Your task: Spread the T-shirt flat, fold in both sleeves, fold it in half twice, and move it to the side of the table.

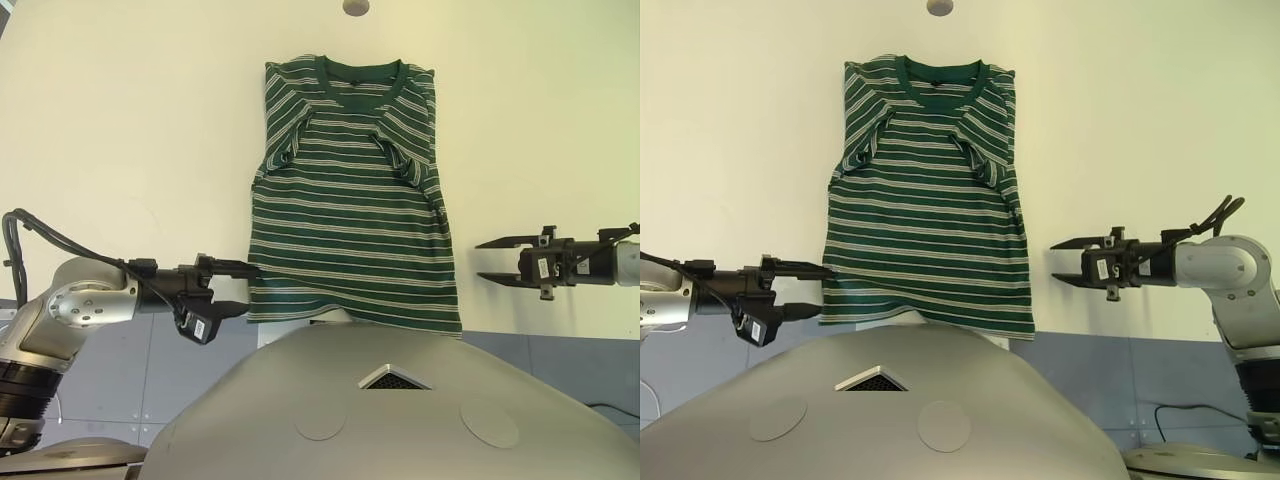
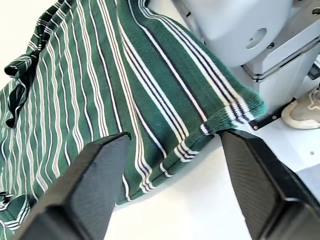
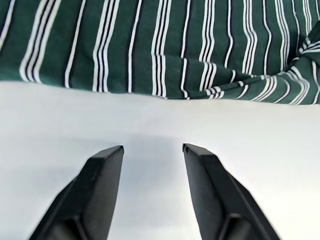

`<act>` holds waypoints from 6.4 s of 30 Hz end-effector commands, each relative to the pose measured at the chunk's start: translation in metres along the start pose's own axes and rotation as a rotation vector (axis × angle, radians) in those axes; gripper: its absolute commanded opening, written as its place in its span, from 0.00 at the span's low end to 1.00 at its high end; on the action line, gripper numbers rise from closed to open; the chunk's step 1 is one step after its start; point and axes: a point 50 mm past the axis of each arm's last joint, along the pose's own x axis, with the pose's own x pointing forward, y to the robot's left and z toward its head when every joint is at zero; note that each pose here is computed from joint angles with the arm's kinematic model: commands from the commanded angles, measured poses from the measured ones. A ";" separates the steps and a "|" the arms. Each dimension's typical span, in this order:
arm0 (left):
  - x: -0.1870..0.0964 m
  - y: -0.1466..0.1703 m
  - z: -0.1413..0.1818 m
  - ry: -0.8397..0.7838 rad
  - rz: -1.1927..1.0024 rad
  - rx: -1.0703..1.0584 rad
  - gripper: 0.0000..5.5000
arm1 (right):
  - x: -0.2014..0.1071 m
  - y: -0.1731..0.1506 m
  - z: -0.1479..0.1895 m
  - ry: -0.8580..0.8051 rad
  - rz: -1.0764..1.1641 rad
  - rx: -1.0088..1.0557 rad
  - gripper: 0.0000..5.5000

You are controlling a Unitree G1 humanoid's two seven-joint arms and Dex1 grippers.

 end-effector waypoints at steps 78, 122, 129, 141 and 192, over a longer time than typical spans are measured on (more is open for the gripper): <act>-0.036 0.220 -0.144 -0.302 1.133 -1.103 0.51 | 0.070 -0.208 0.075 -0.666 -0.853 0.484 0.45; 0.062 0.101 -0.015 -0.012 0.178 0.076 0.70 | 0.034 -0.079 0.037 -0.157 -0.471 0.078 0.45; 0.073 0.085 -0.041 0.085 0.103 0.101 0.46 | 0.010 -0.027 0.019 -0.094 -0.274 0.055 0.45; 0.088 0.090 -0.054 0.071 0.050 0.042 0.03 | 0.056 -0.007 0.012 -0.073 -0.118 -0.013 0.45; -0.012 0.195 -0.103 -0.309 1.262 -1.016 0.42 | 0.069 -0.061 -0.136 0.130 -1.028 1.287 0.36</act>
